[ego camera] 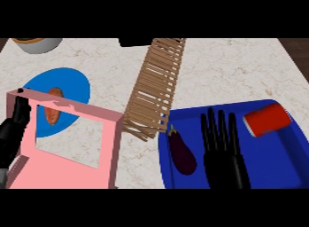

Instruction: Pick the eggplant from the tray and place it in the tiered shelf

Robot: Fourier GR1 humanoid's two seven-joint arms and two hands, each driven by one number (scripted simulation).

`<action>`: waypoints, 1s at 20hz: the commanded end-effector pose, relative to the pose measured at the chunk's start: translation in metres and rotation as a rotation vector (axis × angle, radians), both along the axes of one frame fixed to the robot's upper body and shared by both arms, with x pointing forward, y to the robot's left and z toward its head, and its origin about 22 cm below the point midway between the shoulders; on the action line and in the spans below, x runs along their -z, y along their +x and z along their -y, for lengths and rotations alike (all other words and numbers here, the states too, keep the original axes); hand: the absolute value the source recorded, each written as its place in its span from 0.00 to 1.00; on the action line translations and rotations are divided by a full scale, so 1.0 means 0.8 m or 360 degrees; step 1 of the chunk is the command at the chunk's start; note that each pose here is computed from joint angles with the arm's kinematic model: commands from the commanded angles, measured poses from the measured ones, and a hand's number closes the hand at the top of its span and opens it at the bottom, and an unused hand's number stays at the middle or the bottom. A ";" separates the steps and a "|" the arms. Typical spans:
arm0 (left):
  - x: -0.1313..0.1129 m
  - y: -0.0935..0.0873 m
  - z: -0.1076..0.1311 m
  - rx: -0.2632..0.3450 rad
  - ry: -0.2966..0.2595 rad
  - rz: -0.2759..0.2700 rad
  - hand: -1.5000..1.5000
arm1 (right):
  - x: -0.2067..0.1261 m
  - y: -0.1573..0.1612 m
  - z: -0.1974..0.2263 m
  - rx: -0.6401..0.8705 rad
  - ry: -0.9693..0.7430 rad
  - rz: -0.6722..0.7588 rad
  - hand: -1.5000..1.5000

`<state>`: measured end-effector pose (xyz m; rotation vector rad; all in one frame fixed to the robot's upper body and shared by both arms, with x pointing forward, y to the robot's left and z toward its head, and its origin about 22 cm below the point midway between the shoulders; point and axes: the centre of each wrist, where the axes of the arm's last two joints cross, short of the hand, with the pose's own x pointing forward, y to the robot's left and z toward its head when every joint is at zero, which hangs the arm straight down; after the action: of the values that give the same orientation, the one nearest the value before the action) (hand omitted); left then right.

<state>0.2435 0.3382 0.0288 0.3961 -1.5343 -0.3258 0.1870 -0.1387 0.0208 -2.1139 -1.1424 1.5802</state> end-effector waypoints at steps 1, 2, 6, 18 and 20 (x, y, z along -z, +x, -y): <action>0.021 -0.007 0.030 0.0164 -0.0019 -0.0040 0.50 | 0.036 -0.034 -0.064 0.0273 -0.0082 0.0159 0.00; 0.002 0.007 0.016 0.0154 0.0013 0.0001 0.50 | 0.042 -0.050 -0.087 0.0317 -0.0110 0.0173 0.00; 0.005 0.014 0.025 0.0236 0.0017 -0.0001 0.50 | 0.080 -0.075 -0.141 0.0479 -0.0187 0.0335 0.00; 0.006 0.035 0.032 0.0267 0.0043 0.0032 0.50 | 0.124 -0.093 -0.141 0.0457 -0.0292 0.0379 0.00; 0.019 0.022 0.041 0.0280 0.0016 -0.0001 0.50 | 0.125 -0.075 -0.137 0.0413 -0.0320 0.0383 0.00</action>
<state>0.2658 0.3043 0.0216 0.2649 -1.6051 -0.4694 0.0935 -0.0279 -0.0587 -2.3274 -0.8671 1.5477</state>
